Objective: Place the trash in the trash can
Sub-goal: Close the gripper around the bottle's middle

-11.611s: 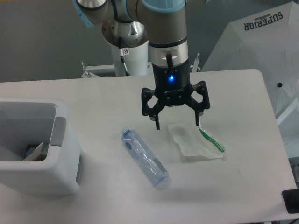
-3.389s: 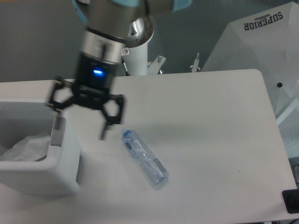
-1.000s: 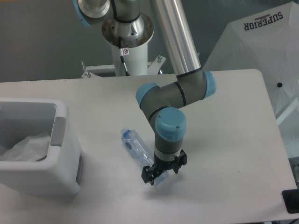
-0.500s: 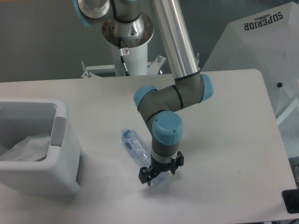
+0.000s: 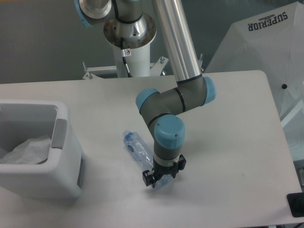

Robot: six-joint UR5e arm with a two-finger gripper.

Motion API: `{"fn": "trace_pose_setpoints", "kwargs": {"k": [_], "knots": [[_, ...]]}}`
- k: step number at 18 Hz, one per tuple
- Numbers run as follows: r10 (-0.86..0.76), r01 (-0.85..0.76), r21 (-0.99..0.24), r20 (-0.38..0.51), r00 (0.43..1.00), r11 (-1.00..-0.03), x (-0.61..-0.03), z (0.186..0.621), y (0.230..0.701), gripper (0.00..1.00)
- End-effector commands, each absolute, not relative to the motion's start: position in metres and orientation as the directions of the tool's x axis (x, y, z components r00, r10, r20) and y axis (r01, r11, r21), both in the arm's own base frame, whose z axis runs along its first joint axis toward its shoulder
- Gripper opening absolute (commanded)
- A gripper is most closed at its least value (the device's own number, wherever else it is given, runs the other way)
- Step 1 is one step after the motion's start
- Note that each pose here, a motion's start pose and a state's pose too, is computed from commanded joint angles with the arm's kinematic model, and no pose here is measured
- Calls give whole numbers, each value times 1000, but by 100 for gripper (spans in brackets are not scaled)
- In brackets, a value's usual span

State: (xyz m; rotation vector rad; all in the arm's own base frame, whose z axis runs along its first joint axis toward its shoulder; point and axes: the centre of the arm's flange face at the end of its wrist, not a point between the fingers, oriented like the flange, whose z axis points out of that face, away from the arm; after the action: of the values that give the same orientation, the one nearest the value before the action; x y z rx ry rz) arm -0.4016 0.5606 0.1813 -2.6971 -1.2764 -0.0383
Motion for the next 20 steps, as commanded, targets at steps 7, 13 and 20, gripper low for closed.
{"fn": "trace_pose_setpoints", "kwargs": {"k": [7, 13, 20], "knots": [[760, 765, -135, 95, 642, -629, -397, 185, 564, 67], [760, 764, -146, 95, 643, -628, -397, 192, 564, 67], [750, 737, -312, 104, 654, -599, -401, 294, 565, 67]]}}
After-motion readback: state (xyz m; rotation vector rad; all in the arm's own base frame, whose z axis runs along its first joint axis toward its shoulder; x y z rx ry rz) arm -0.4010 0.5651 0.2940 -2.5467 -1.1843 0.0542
